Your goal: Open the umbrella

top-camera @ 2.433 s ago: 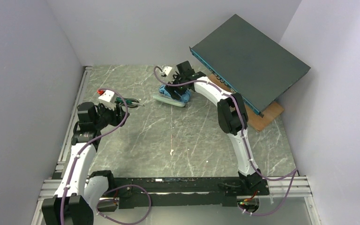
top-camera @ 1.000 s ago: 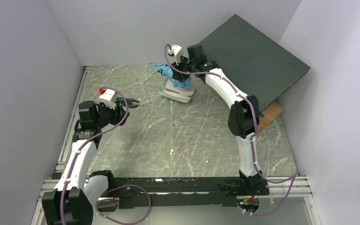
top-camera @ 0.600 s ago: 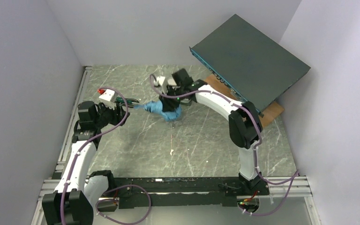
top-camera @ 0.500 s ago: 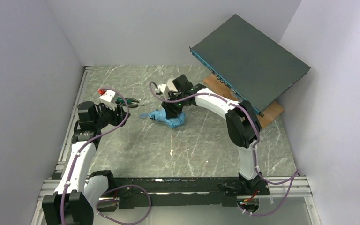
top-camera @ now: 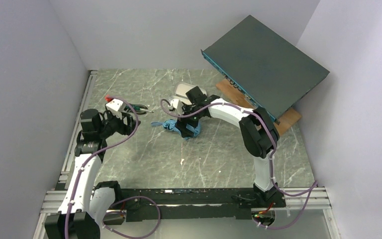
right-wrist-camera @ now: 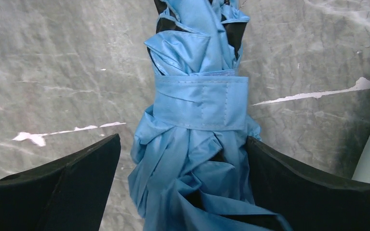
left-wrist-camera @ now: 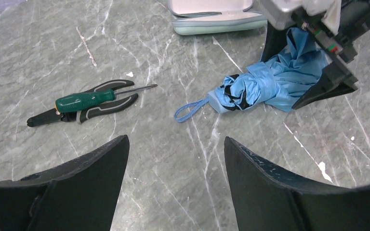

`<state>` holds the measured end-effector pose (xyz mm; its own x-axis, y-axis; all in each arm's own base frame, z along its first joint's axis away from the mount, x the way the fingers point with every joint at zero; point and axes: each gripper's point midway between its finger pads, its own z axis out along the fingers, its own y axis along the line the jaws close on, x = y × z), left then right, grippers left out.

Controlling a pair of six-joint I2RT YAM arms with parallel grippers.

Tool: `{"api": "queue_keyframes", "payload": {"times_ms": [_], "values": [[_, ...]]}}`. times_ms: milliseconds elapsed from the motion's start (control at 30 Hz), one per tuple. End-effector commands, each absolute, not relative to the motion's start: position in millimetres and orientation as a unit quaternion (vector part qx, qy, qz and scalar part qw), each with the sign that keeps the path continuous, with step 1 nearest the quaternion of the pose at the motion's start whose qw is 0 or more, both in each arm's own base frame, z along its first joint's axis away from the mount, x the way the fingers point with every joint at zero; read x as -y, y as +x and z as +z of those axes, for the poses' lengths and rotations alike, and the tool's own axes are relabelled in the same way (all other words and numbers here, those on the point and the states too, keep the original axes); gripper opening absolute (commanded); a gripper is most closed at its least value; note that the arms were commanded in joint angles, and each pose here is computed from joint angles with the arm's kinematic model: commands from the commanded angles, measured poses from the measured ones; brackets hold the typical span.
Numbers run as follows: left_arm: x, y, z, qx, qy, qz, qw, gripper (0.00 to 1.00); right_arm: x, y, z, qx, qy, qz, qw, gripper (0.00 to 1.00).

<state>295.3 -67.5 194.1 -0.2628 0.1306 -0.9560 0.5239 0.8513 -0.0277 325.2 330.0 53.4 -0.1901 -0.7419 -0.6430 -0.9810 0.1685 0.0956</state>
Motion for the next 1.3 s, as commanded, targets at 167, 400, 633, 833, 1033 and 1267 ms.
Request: {"api": "queue_keyframes", "payload": {"times_ms": [167,400,633,833,1033,1267], "values": [[68,302,214,-0.764,0.178,-0.194,0.589,0.77,-307,344,4,-0.743,-0.613,0.136,0.233,0.82],[79,289,216,-0.773,0.207,-0.235,0.552,0.76,-323,313,64,-0.71,-0.602,0.285,0.228,0.0],[94,260,244,-0.692,0.415,-0.202,0.556,0.77,-333,280,180,-0.634,-0.596,0.408,0.277,0.0],[93,238,235,-0.657,0.521,-0.164,0.52,0.81,-326,248,204,-0.615,-0.615,0.416,0.264,0.0],[113,232,228,-0.632,0.549,-0.18,0.517,0.96,-330,224,231,-0.598,-0.623,0.424,0.273,0.0],[136,223,202,-0.642,0.55,-0.21,0.49,0.73,-338,198,243,-0.581,-0.633,0.425,0.284,0.0]]}}
